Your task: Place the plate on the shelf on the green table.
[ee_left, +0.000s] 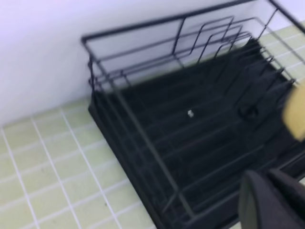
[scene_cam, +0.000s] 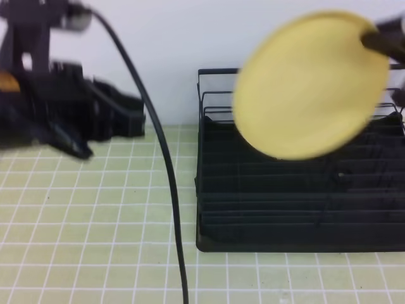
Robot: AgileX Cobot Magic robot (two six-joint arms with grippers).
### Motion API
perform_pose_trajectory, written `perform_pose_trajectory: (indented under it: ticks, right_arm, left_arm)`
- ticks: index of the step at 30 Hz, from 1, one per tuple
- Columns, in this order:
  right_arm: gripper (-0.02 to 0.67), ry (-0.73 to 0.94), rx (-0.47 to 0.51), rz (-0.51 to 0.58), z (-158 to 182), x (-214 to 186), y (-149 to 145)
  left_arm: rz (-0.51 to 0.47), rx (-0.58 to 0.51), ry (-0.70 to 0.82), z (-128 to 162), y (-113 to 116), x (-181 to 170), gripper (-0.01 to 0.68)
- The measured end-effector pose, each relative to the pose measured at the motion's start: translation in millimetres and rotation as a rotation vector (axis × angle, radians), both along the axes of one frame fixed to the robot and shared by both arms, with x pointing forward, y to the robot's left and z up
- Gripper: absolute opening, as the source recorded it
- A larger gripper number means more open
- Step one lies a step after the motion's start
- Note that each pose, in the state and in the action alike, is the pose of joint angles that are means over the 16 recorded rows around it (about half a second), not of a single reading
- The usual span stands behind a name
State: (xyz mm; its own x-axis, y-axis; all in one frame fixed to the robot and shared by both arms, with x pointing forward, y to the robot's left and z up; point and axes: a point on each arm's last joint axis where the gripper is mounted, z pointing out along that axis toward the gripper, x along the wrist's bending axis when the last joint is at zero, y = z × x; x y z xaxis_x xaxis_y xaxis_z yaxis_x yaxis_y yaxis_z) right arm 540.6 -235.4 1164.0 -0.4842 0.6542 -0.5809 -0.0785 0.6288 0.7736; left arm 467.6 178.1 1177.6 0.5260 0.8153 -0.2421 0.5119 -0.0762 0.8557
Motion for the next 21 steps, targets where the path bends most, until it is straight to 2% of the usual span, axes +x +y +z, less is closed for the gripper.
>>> perform_pose_trajectory:
  ticks: [8,14,21]
  right_arm:
    - [0.017,0.087,-0.112,-0.092,-6,16,-21]
    - [0.017,0.013,-0.241,-0.178,-9,45,-33]
    - [0.017,-0.055,-0.384,-0.203,-28,81,-37]
  left_arm:
    - [0.034,-0.045,0.034,-31,2,-6,0.000]
    - [0.032,-0.068,0.035,-35,1,-6,0.000]
    - [0.037,-0.075,-0.011,-33,1,-4,0.000]
